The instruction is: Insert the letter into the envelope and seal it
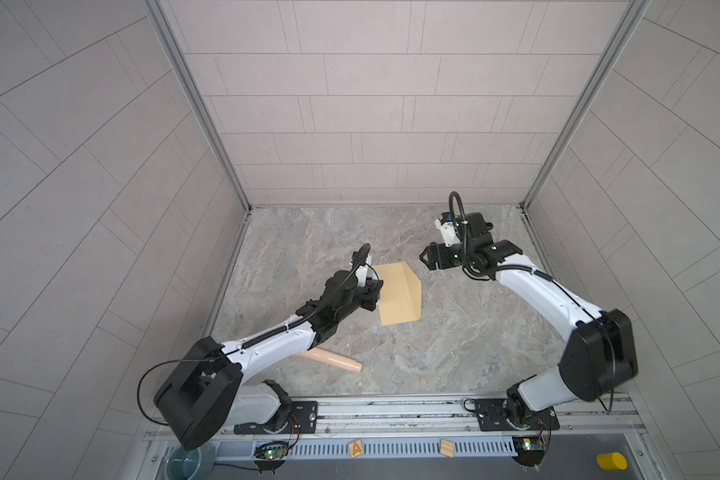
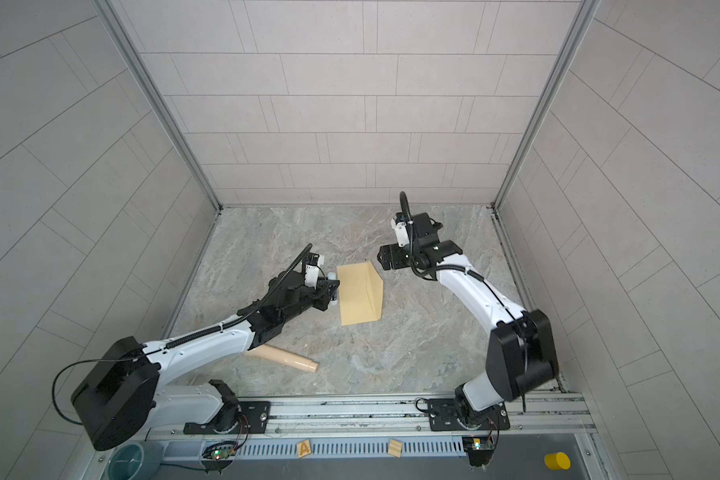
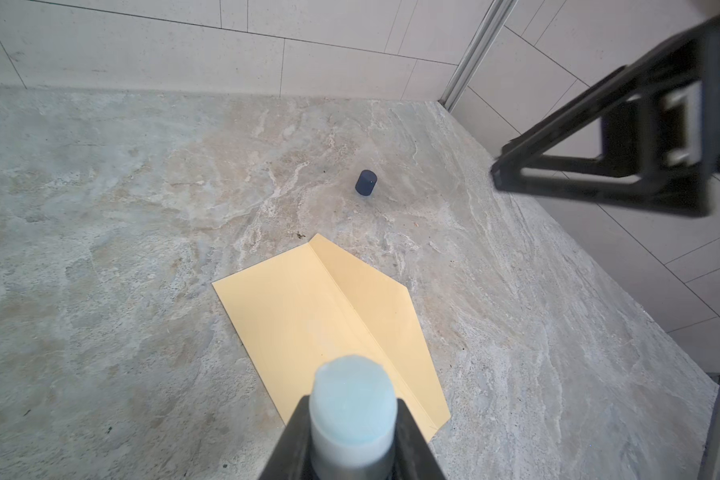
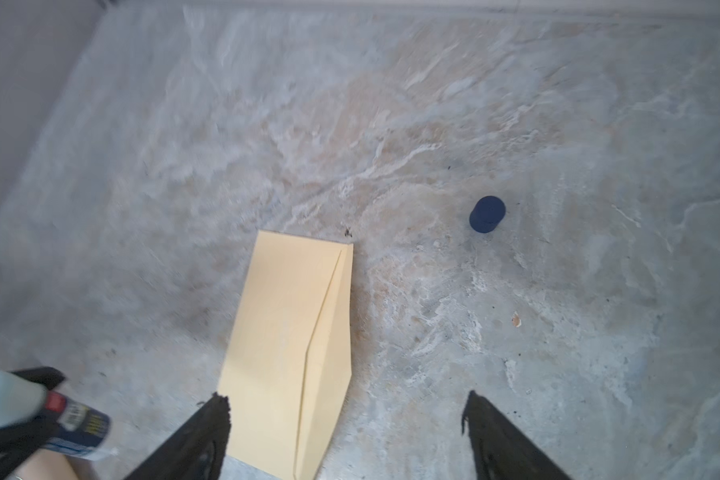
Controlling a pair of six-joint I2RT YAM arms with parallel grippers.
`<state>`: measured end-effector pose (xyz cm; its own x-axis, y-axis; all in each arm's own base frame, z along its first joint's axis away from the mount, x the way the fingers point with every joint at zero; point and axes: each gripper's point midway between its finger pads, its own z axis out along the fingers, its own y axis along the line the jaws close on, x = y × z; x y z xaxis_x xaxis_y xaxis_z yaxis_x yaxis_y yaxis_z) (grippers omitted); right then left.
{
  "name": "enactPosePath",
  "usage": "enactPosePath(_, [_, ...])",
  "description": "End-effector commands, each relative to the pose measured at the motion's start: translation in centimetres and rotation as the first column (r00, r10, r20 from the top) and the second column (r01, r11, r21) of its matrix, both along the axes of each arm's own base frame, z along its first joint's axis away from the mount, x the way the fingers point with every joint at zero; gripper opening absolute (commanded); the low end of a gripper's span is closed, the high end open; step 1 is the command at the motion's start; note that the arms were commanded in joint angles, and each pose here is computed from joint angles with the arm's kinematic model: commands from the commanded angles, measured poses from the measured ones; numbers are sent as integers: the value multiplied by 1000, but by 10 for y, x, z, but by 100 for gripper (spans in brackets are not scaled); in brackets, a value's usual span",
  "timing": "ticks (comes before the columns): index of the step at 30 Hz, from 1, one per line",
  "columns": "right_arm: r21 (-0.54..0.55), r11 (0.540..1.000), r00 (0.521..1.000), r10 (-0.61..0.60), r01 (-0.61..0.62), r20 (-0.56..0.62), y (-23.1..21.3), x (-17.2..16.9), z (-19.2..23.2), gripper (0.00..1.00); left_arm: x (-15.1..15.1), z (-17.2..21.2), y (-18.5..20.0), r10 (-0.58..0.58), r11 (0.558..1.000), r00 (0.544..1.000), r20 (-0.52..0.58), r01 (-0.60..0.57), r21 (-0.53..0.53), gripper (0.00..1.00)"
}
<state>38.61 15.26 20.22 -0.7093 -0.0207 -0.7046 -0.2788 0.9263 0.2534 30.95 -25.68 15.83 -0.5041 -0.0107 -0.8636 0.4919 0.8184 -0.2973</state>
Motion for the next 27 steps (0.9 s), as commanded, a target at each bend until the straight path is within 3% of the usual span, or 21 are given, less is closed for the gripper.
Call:
enactPosePath(1, [112,987,988,-123,113,90,-17,6,6,99,6,13,-6,-15,1000,997,71,17,-25,0])
enactPosePath(4, [199,964,977,-197,176,88,-32,1,5,96,8,11,-7,-19,1000,996,83,21,-20,0])
enactPosePath(14, [303,936,984,-172,179,-51,-25,2,-41,79,16,-13,-10,1,1000,999,41,0,-9,0])
enactPosePath(17, [306,929,977,-185,209,-105,-24,6,-60,65,18,-22,-8,16,1000,1000,25,-16,0,0])
enactPosePath(27, [324,909,948,-180,263,-263,-14,16,-110,28,24,-47,-11,34,999,999,-18,-34,0,0])
